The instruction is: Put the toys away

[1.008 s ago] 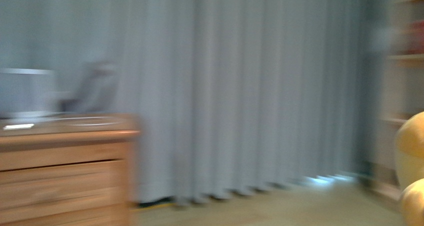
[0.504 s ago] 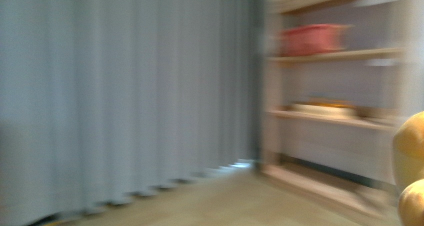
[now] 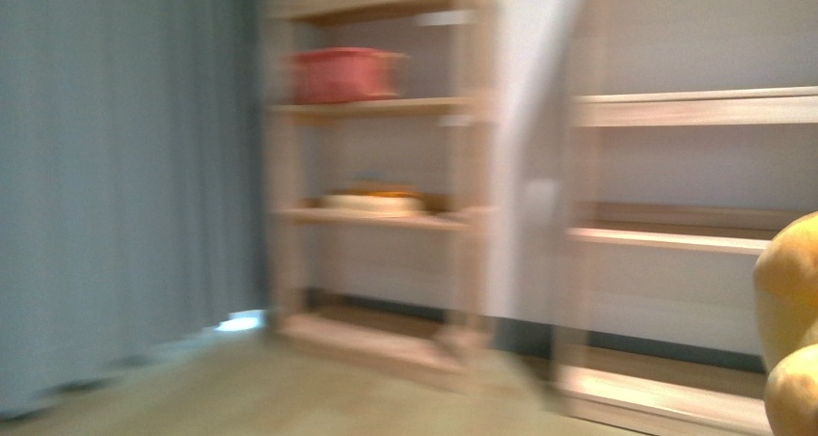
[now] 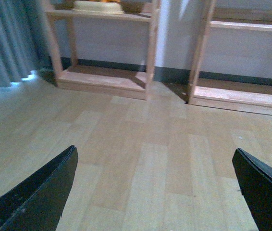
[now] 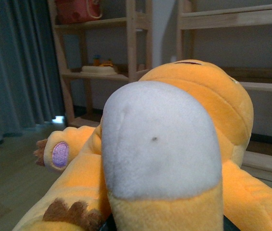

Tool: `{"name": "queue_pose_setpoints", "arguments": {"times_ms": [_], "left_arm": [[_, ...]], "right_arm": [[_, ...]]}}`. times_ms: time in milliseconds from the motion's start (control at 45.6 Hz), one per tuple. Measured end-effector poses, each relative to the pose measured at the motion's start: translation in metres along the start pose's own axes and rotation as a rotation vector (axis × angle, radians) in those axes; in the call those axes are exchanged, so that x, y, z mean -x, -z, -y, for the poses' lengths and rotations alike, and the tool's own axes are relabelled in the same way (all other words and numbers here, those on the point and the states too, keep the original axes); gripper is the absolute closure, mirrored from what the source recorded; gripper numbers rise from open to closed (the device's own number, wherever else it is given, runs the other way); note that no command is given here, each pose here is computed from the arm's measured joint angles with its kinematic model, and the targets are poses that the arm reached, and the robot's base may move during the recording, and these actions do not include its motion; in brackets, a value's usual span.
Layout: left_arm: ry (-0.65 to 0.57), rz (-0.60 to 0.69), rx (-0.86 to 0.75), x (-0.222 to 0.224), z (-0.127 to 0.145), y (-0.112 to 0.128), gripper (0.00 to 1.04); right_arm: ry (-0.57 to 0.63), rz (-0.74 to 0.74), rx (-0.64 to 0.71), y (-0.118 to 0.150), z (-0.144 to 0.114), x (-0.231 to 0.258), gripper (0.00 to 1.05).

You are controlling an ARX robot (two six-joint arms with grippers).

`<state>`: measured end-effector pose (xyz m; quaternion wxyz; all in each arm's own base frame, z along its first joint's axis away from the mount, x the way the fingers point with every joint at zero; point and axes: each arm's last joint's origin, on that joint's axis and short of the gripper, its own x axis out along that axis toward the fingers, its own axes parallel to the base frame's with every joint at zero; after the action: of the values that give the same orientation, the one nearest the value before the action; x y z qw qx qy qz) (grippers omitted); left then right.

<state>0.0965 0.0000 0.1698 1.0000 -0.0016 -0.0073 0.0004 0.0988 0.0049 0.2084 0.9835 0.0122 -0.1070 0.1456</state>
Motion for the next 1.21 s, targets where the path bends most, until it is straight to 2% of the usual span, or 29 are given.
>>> {"name": "queue_pose_setpoints", "arguments": {"times_ms": [1206], "left_arm": [[-0.001, 0.002, 0.000, 0.0001, 0.0000, -0.0002, 0.06]], "right_arm": [[0.000, 0.001, 0.001, -0.0001, 0.0001, 0.0001, 0.96]]}}
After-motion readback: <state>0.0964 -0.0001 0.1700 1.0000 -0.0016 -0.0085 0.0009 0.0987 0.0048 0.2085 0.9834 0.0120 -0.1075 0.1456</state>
